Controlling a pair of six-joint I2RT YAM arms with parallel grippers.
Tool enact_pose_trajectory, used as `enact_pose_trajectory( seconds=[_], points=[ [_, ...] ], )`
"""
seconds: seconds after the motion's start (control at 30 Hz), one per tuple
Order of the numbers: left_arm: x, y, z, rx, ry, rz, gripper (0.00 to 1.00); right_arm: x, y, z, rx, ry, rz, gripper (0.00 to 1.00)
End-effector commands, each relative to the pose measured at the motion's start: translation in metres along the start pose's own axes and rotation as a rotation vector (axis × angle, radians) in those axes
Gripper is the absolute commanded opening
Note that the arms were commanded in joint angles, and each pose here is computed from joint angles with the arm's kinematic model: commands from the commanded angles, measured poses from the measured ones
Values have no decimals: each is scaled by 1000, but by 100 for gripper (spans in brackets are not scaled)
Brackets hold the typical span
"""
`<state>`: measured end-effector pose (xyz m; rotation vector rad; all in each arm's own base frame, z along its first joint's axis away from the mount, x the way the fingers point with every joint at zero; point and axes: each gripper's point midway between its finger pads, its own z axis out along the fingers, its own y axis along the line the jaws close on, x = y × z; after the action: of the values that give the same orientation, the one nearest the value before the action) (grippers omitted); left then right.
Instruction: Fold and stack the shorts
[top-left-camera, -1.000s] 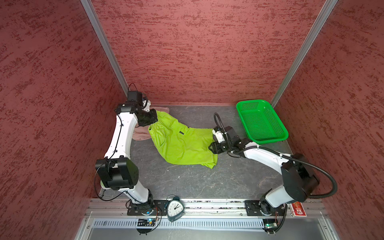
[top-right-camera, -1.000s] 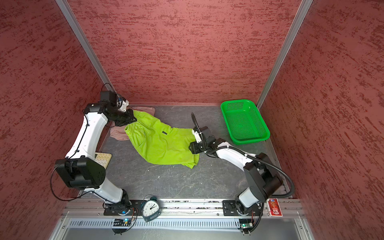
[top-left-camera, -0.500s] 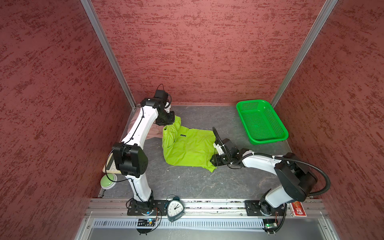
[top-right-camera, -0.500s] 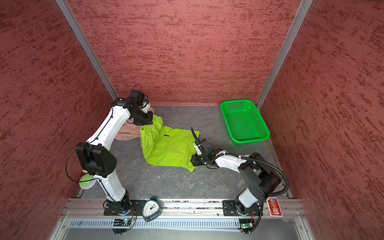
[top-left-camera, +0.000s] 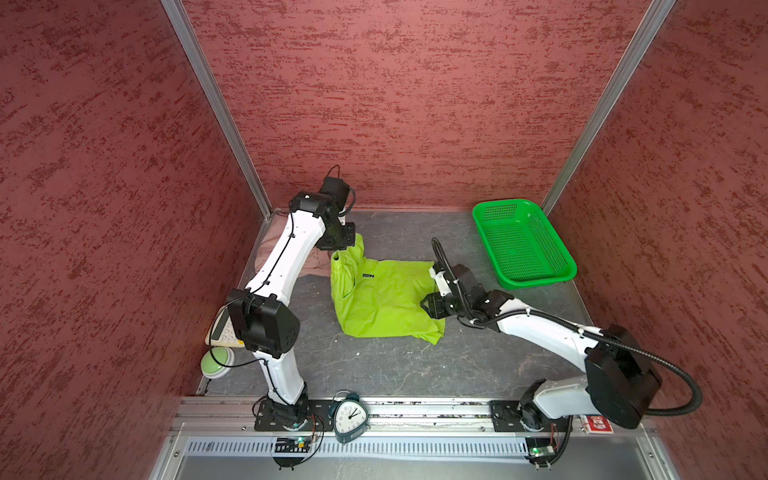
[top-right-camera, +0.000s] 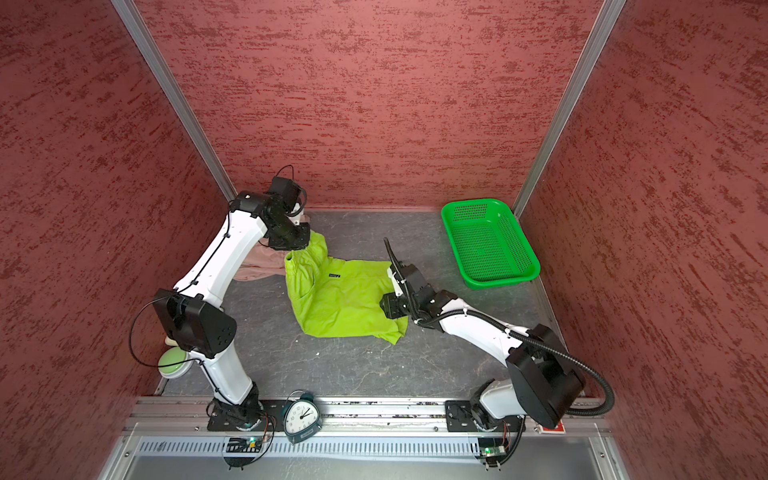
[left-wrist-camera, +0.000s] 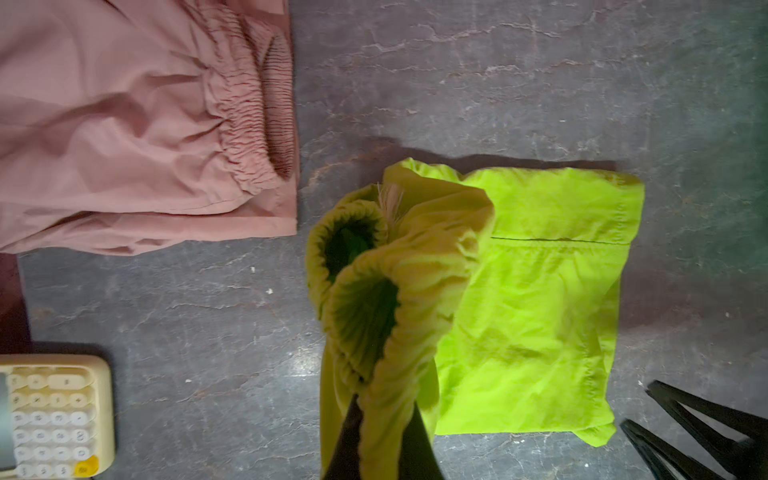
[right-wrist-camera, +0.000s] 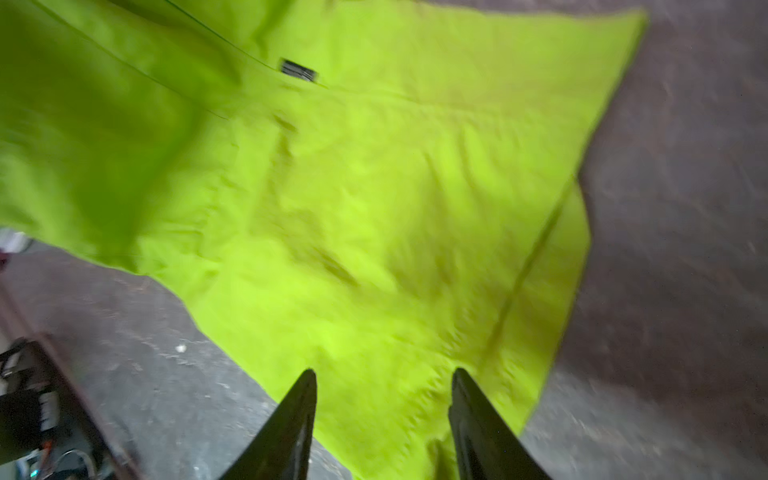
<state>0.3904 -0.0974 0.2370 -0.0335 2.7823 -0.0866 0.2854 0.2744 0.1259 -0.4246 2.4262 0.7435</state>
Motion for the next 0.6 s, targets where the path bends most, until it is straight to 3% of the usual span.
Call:
enact_pose_trajectory(
  seconds=[0.0, 0.17, 0.27, 0.4, 0.43, 0.57],
  points=[
    [-13, 8, -28, -22, -78, 29, 0, -9, 53, 16, -242, 16, -71, 43],
    [-23, 30, -37, -47, -91, 13, 0, 21, 123, 52, -427, 102, -174, 33],
    [-25, 42, -40, -52, -103, -4, 0, 35, 150, 84, -466, 169, -217, 37],
    [-25, 64, -39, -78, -99, -29, 0, 16, 136, 89, -345, 130, -206, 41],
    [-25, 66, -39, -75, -95, -31, 0, 7, 126, 81, -302, 96, -199, 49],
    [-27, 63, -36, -78, -92, -25, 0, 0, 59, 50, -105, 52, -131, 54]
  ],
)
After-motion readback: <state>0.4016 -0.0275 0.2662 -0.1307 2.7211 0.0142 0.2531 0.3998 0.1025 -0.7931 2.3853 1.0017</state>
